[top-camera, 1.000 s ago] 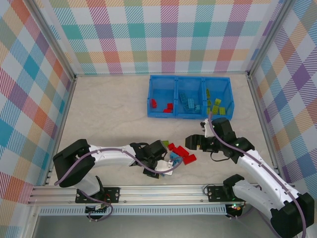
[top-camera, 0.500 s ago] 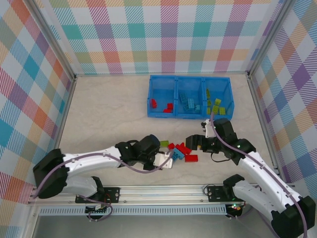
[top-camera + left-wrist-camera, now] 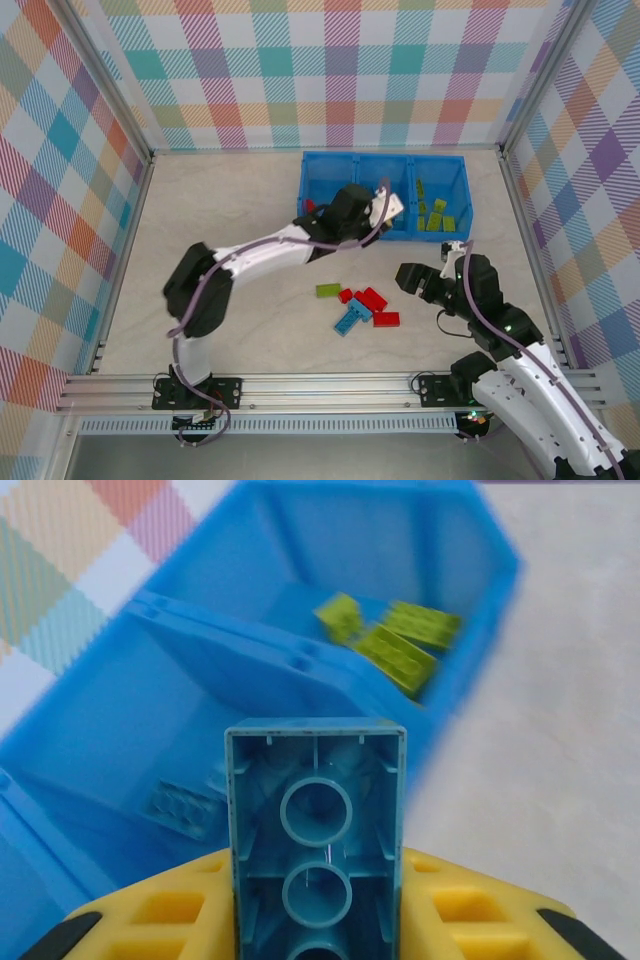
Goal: Sort the legos into containers by color
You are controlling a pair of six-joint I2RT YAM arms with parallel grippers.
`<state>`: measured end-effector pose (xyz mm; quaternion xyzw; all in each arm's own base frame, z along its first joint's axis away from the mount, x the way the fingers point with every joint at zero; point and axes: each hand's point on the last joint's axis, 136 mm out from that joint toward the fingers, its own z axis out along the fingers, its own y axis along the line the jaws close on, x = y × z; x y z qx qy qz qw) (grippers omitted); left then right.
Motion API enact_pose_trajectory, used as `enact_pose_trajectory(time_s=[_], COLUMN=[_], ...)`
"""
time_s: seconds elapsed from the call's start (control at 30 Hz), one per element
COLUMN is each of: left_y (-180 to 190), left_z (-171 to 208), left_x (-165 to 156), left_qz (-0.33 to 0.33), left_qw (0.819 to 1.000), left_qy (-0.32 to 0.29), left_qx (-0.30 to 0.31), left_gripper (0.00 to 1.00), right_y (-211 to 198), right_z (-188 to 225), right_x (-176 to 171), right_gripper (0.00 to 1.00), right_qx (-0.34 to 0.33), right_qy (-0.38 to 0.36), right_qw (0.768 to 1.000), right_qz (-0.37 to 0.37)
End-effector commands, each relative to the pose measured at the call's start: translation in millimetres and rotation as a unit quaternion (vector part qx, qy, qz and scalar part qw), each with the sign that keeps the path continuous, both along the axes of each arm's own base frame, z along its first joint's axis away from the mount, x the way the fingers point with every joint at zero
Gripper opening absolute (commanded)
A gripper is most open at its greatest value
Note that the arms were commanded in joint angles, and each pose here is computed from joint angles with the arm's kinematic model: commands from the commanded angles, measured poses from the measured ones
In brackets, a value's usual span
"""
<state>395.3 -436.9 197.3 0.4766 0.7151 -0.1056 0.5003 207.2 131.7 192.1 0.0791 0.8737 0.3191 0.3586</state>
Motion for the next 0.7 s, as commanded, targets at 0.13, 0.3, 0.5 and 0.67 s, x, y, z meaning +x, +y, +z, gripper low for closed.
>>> enact_pose_trajectory(time_s=[0.13, 0.3, 0.5, 0.67], left_y=[-19, -24, 8, 59], left_z=[-7, 16, 87, 119], left_x=[63, 59, -1, -87], left_qz=[0.059, 0.048, 0.016, -0.040], left_qw=[0.998, 0.998, 0.990, 0.986], left_qy=[-0.009, -0.009, -0.025, -0.040], left_qx=[-0.003, -0.043, -0.135, -0.158], left_gripper=[0.54, 0.79, 0.79, 0.81], right_y=[-1, -12, -12, 8], right_z=[1, -6, -18, -43], right_x=[-6, -15, -15, -6], right_gripper=[0.77, 0.78, 0.80, 0.80], right_qx=[-0.002, -0.025, -0.059, -0.088], right_qy=[0.020, 0.031, 0.042, 0.086], right_qw=[1.000, 0.999, 0.997, 0.990], right_qz=[0.003, -0.009, 0.009, 0.071])
